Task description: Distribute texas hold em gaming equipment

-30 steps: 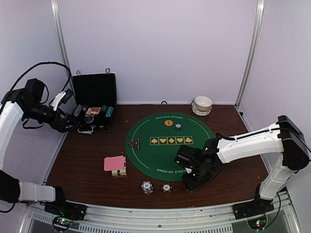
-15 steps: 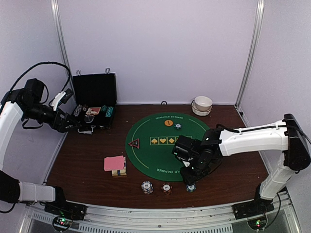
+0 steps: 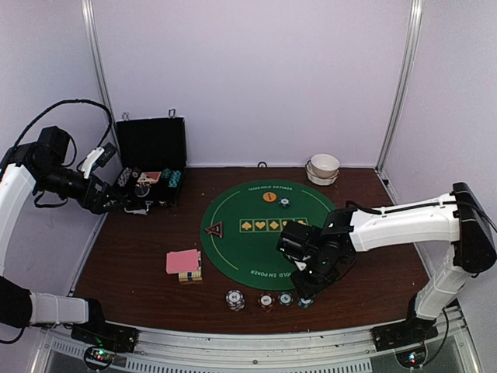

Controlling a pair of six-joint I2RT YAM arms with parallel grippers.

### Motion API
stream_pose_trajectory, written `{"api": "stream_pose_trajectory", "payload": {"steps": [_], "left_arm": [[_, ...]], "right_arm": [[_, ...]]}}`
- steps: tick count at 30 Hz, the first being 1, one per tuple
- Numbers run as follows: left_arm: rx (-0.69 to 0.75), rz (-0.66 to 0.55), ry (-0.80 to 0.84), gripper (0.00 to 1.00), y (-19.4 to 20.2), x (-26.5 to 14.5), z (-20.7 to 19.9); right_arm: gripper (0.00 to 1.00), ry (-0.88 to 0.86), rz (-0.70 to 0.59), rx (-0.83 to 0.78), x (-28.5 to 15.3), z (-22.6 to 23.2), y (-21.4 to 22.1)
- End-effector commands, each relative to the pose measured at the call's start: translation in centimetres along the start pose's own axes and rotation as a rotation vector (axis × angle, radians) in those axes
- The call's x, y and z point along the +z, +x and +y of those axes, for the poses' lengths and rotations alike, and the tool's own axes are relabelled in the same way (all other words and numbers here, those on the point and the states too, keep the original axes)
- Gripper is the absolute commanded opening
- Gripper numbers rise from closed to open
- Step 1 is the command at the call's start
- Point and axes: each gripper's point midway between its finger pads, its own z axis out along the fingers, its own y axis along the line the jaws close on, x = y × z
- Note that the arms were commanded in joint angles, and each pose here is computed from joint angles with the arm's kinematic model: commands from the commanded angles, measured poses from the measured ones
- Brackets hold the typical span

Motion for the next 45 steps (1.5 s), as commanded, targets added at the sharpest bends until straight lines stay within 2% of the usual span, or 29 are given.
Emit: {"api": "stream_pose_trajectory", "payload": {"steps": [1, 8, 14, 25, 32, 37, 45], "left_arm": [[0.019, -0.019, -0.007, 0.98, -0.3, -0.5, -0.1], [0.020, -0.016, -0.011, 0.98, -0.2, -0.6, -0.2], [0.017, -0.015, -0.008, 0.98, -0.1, -0.6, -0.2], [0.022, -0.028, 0.002, 0.98, -0.4, -0.6, -0.5], [0.030, -0.035, 0.007, 0.98, -0.6, -0.7, -0.6], [0.039, -0.030, 0.002, 0.98, -0.3, -0.6, -0.5], [0.037, -0.023, 0.006, 0.98, 0.1, -0.3, -0.5]], "right_arm": [[0.31, -0.010, -0.003, 0.037, 1.2, -0.1, 0.7], [0.29, 0.000, -0.019, 0.018, 0.4, 0.0, 0.1], [0.28, 0.007, -0.070, -0.014, -1.2, 1.3, -3.3], [0.27, -0.042, -0.214, -0.083, -0.4, 8.2, -17.4], [0.27, -0.027, -0.276, -0.078, 1.9, 9.2, -23.9], [0.28, -0.028, -0.241, -0.053, 4.8, 9.0, -24.6], [0.30, -0.016, -0.230, -0.039, 7.0, 8.1, -25.1]]}}
